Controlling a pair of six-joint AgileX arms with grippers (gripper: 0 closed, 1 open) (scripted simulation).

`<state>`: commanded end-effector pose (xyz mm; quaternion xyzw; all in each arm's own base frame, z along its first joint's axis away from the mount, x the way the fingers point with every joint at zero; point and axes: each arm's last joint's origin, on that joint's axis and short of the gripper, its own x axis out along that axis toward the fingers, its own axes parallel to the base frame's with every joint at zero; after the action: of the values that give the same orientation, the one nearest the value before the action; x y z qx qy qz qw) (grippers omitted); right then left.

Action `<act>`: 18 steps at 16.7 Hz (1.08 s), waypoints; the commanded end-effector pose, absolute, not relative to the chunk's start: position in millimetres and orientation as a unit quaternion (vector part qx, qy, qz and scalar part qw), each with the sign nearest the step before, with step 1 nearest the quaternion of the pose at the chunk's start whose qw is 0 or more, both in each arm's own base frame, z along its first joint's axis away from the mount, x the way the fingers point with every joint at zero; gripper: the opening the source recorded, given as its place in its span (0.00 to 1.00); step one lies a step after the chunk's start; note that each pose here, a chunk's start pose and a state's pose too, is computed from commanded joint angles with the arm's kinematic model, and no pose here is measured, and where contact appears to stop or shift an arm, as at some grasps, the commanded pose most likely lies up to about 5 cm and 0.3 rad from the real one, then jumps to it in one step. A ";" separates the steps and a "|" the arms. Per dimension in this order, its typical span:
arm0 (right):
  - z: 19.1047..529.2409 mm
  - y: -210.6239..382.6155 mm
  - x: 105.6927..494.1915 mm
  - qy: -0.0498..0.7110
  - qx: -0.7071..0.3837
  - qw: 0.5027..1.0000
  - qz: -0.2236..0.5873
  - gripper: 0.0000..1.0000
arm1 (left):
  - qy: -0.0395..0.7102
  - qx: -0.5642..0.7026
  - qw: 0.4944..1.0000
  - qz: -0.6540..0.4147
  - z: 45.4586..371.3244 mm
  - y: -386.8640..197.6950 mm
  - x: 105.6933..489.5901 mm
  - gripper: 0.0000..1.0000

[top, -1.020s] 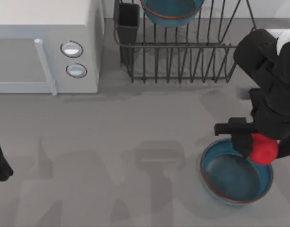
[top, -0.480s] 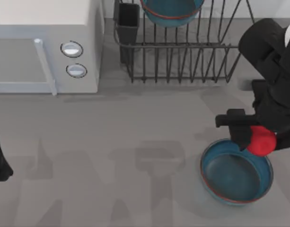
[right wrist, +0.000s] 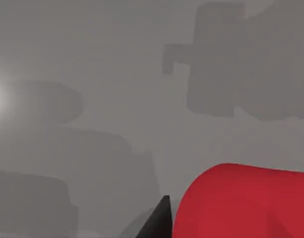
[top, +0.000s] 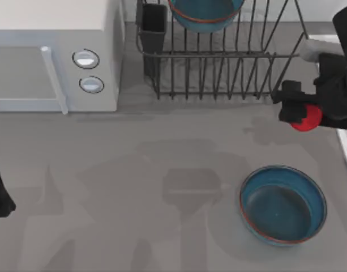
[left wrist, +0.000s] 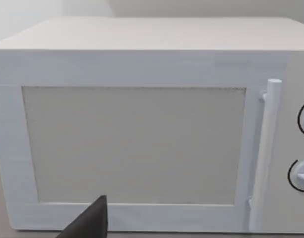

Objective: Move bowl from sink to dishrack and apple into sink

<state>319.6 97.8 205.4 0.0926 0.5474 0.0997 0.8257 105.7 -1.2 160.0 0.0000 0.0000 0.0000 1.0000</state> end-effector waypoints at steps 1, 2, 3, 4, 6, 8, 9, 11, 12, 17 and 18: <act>204.6 85.6 327.5 0.513 0.105 0.845 0.106 0.00 | 0.000 0.000 1.000 0.000 160.0 -1.2 105.7 1.00; 204.3 71.4 334.6 0.478 0.118 0.864 0.109 0.00 | 0.000 0.000 1.000 0.000 160.0 -1.2 105.7 1.00; 204.2 55.3 340.6 0.441 0.129 0.881 0.109 0.00 | 0.000 0.000 1.000 0.000 160.0 -1.2 105.7 1.00; 204.6 37.3 344.8 0.403 0.138 0.898 0.107 0.00 | 0.000 0.000 1.000 0.000 160.0 -1.2 105.7 1.00; 208.2 -1.8 347.3 0.318 0.148 0.931 0.096 0.00 | 0.000 0.000 1.000 0.000 160.0 -1.2 105.7 1.00; 214.2 -40.7 341.5 0.226 0.141 0.960 0.081 0.00 | 0.000 0.000 1.000 0.000 160.0 -1.2 105.7 1.00; 216.5 -58.8 335.7 0.184 0.131 0.972 0.072 0.00 | 0.000 0.000 1.000 0.000 160.0 -1.2 105.7 1.00; 218.6 -89.8 319.9 0.112 0.102 0.987 0.052 0.00 | 0.000 0.000 1.000 0.000 160.0 -1.2 105.7 1.00; 218.5 -102.1 310.8 0.083 0.085 0.992 0.042 0.00 | 0.000 0.000 1.000 0.000 160.0 -1.2 105.7 1.00; 211.1 -133.6 272.7 0.007 0.011 1.000 0.002 0.00 | 0.000 0.000 1.000 0.000 160.0 -1.2 105.7 1.00; 209.8 -135.4 269.0 0.002 0.004 1.000 -0.003 0.00 | 0.000 0.000 1.000 0.000 160.0 -1.2 105.7 1.00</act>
<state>269.0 -135.4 209.8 0.0037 0.0021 -0.0026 1.0000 105.7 -1.2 160.0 0.0000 0.0000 0.0000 1.0000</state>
